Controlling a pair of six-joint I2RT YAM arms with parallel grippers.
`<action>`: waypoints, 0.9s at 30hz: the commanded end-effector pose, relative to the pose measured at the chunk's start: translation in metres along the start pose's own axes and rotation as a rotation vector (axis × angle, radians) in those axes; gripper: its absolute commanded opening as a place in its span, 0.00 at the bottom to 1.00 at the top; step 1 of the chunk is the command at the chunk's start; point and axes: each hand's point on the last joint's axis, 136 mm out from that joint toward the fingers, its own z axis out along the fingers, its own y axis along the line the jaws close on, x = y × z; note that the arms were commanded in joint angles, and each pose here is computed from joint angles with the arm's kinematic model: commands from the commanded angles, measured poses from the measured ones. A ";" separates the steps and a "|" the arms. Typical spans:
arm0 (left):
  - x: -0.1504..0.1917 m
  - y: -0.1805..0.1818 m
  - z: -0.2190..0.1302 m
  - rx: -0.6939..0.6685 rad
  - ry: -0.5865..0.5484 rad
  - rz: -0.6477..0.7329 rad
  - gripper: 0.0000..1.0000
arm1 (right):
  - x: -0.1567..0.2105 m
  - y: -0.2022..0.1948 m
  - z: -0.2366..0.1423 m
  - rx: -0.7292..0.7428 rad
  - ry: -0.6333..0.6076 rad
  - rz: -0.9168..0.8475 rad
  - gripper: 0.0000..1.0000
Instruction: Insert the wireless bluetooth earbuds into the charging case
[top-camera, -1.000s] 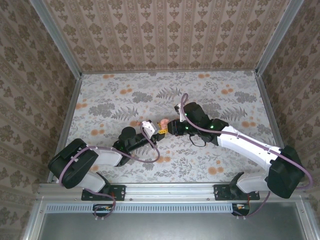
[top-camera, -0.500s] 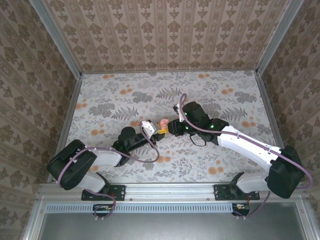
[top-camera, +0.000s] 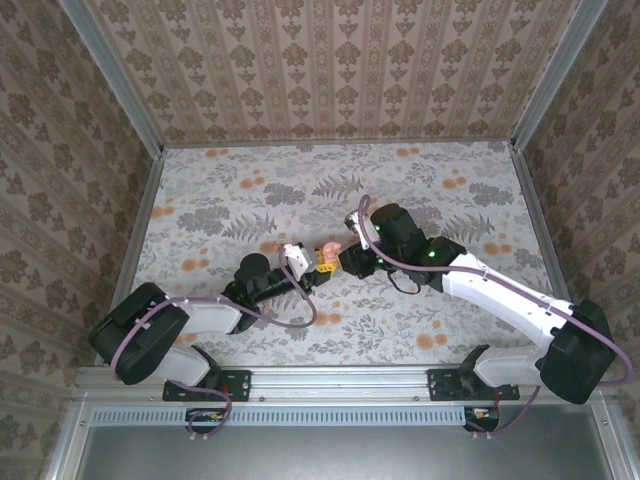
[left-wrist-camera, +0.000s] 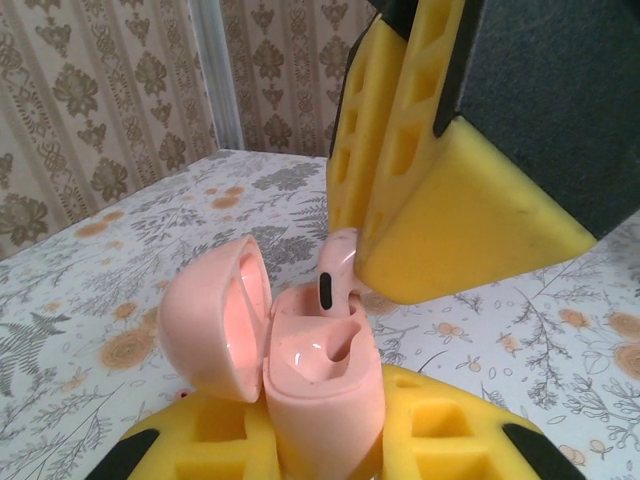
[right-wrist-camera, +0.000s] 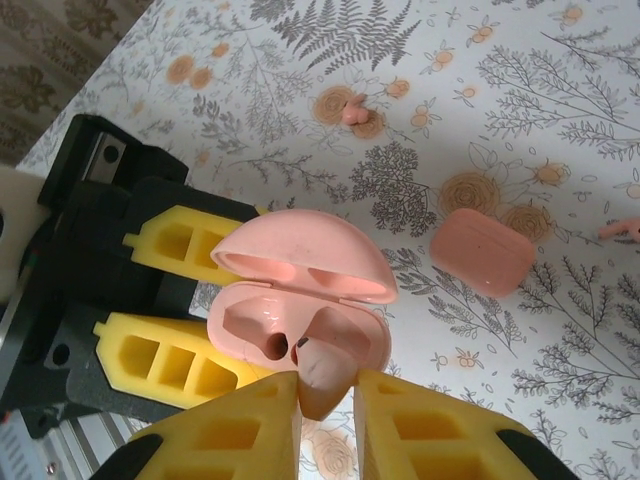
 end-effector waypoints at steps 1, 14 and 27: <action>-0.032 -0.016 0.000 0.105 -0.098 0.029 0.14 | -0.003 0.005 -0.013 -0.025 0.002 -0.101 0.21; -0.043 -0.033 -0.001 0.236 -0.125 -0.001 0.14 | 0.004 0.016 -0.028 -0.121 0.031 -0.310 0.21; -0.051 -0.039 -0.002 0.296 -0.137 -0.021 0.14 | 0.001 0.018 -0.038 -0.187 0.015 -0.367 0.23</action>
